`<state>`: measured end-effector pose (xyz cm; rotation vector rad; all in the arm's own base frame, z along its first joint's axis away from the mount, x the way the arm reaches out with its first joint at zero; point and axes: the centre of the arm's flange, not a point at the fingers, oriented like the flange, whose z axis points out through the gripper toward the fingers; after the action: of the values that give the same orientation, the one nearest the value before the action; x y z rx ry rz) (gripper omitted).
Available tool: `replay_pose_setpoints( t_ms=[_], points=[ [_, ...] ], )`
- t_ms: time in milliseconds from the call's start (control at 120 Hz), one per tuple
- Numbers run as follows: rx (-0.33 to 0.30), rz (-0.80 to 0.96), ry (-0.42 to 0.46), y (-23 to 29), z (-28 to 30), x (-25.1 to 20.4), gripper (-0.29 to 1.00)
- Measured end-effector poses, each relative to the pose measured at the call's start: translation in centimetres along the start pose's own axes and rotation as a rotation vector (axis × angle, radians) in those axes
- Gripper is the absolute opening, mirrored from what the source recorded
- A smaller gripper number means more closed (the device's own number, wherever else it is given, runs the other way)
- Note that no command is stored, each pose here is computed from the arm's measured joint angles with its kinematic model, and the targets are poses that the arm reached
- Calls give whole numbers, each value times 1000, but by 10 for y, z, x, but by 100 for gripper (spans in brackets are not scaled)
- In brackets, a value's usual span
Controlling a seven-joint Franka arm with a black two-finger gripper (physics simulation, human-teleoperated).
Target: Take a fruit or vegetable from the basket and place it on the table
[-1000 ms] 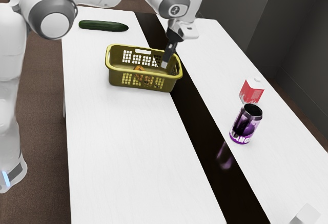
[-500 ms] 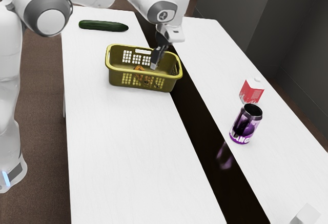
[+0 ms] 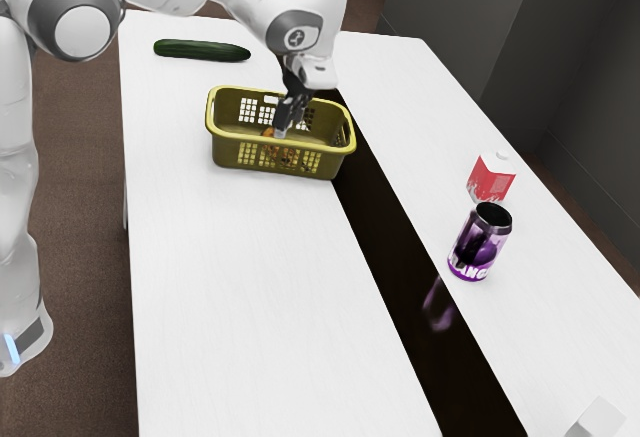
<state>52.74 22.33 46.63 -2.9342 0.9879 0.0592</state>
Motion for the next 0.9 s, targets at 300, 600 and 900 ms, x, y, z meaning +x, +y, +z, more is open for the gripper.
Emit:
replay_pose_setpoints(
  t_ms=[300, 600, 900],
  points=[
    [-27, 49, -18, 7, 20, 1, 70],
    [-31, 59, -19, 5, 32, -5, 70],
    [-29, 66, -25, 2, 43, -5, 70]
  ],
)
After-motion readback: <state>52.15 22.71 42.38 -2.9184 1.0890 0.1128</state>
